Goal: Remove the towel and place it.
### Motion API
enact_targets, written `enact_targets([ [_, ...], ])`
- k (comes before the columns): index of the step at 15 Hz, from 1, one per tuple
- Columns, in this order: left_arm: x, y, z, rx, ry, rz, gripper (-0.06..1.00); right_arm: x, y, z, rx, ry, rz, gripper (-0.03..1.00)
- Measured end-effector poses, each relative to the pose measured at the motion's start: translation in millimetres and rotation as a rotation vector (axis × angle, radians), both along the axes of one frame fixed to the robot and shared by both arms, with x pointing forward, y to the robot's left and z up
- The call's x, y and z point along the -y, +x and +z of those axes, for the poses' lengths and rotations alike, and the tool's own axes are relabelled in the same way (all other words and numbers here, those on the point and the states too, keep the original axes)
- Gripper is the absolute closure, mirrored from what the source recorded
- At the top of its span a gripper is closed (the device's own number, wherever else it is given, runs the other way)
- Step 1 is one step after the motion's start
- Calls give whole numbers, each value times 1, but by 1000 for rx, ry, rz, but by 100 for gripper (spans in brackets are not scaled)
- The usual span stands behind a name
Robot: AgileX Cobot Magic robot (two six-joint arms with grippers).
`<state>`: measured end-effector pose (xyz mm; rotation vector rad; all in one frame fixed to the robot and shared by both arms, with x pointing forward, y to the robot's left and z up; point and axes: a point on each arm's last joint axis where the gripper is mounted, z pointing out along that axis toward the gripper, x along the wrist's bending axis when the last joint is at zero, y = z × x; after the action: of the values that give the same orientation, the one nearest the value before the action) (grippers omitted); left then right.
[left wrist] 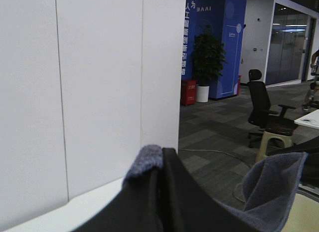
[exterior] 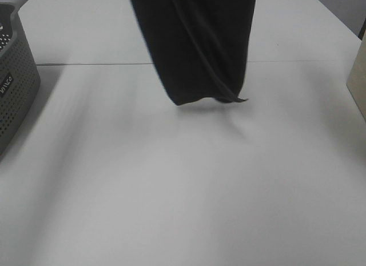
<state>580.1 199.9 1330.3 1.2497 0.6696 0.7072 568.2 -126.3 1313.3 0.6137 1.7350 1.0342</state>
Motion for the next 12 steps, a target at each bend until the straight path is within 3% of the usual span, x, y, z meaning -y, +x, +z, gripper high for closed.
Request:
enact_targets([
  [5, 1, 22, -12, 52, 21, 49, 94, 2, 16, -4, 74, -36, -82, 96],
  [12, -5, 50, -26, 93, -19, 164, 94, 3, 45, -12, 171, 47, -104, 96],
])
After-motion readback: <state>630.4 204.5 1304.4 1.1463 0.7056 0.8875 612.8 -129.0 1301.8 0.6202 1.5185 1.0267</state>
